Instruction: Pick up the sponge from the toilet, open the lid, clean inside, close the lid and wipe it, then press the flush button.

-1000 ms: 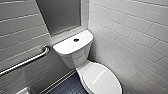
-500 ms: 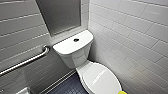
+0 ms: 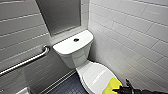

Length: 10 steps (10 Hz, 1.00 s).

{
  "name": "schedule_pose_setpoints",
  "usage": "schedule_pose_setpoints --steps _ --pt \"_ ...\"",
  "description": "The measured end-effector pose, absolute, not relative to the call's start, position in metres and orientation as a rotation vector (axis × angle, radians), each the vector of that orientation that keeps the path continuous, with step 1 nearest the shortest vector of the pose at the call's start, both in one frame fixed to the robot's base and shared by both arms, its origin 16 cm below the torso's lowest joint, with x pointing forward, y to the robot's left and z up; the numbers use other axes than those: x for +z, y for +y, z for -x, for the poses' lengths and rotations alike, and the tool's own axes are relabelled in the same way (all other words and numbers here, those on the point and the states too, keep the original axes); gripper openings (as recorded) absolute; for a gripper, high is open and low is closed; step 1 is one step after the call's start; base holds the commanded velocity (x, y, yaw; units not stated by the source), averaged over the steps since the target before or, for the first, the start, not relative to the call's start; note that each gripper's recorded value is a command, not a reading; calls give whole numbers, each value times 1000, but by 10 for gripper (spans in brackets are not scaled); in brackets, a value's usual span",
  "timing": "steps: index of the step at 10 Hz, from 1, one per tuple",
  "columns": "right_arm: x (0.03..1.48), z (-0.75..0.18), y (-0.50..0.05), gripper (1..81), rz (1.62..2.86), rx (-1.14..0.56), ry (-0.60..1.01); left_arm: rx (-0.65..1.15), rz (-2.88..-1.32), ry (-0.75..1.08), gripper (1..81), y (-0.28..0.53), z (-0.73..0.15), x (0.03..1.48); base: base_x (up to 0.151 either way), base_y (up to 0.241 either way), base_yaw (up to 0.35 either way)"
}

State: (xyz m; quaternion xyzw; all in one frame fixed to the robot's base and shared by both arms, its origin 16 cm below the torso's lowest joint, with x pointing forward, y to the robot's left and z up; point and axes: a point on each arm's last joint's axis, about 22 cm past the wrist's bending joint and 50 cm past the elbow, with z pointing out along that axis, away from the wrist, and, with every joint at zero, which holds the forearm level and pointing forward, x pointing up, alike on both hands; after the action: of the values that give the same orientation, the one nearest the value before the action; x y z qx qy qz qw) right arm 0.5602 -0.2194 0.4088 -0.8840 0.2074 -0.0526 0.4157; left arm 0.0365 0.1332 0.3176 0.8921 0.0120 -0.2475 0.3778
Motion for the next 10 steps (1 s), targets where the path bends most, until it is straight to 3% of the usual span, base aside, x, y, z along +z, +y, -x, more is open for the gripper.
schedule_pose_setpoints --steps 4,10 --pt "372 -605 -169 10 2283 -66 414 -633 -2281 32 811 134 -36 318 0 0 0" --pt "418 -743 -124 10 2325 -230 257 -632 -2291 30 811 136 -37 313 0 0 0"
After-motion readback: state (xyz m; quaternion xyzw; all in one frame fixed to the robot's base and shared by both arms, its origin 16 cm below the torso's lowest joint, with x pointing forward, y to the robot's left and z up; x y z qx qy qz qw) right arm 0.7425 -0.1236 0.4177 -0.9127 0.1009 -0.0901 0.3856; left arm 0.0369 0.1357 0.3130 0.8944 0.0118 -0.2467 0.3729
